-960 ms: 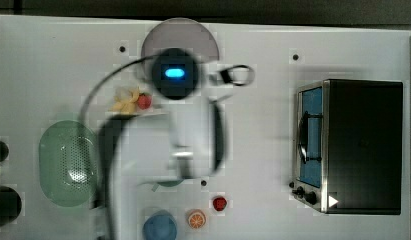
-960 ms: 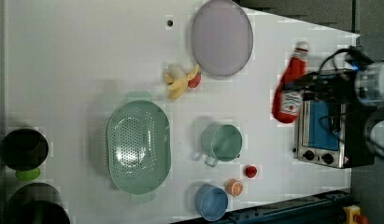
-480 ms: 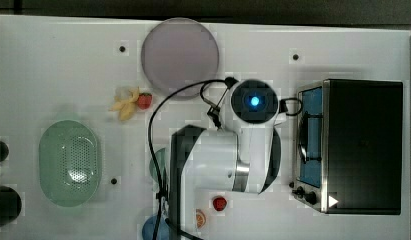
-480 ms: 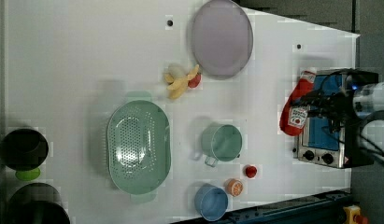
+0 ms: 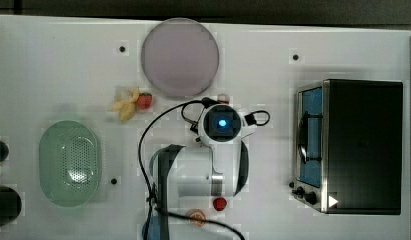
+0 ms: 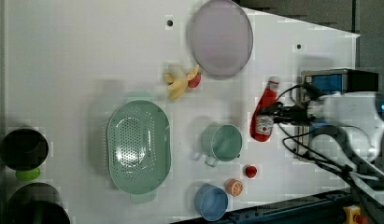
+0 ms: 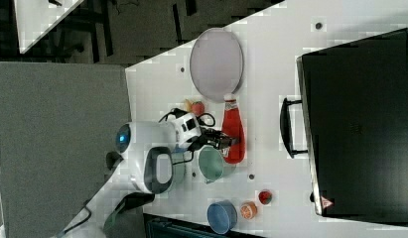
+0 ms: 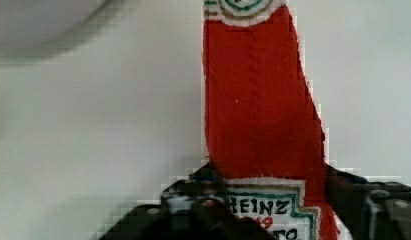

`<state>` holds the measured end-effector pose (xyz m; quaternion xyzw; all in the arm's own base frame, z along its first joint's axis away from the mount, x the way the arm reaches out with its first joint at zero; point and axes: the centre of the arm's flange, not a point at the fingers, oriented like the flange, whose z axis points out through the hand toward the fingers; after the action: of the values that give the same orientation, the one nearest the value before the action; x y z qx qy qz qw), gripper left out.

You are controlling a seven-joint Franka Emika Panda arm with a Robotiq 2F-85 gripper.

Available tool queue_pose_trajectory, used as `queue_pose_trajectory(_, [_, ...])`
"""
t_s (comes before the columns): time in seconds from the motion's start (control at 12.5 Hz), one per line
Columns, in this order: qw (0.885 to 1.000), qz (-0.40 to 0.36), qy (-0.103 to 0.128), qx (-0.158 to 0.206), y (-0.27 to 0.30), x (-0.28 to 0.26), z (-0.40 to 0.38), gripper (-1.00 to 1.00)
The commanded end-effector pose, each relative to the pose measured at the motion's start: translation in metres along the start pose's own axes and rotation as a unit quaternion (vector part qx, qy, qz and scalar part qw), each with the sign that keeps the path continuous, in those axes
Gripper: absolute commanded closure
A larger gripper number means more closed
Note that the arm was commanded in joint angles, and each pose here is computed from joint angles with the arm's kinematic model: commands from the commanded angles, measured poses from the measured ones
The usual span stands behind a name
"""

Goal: Pick ketchup from strainer and place it on the table

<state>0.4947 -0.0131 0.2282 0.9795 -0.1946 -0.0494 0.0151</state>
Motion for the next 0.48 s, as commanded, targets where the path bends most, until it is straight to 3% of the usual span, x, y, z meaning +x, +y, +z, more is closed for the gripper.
queue_pose_trajectory(0.08, [1.000,-0.016,0.013,0.008,0.002,0.003,0.016,-0.65])
queue_pose_trajectory(0.24, [1.000,-0.015,0.024,0.011,0.000,0.007,0.007,-1.00])
queue_pose_trajectory(0.48, [0.997,-0.006,0.073,0.029,-0.007,0.022,-0.063,-1.00])
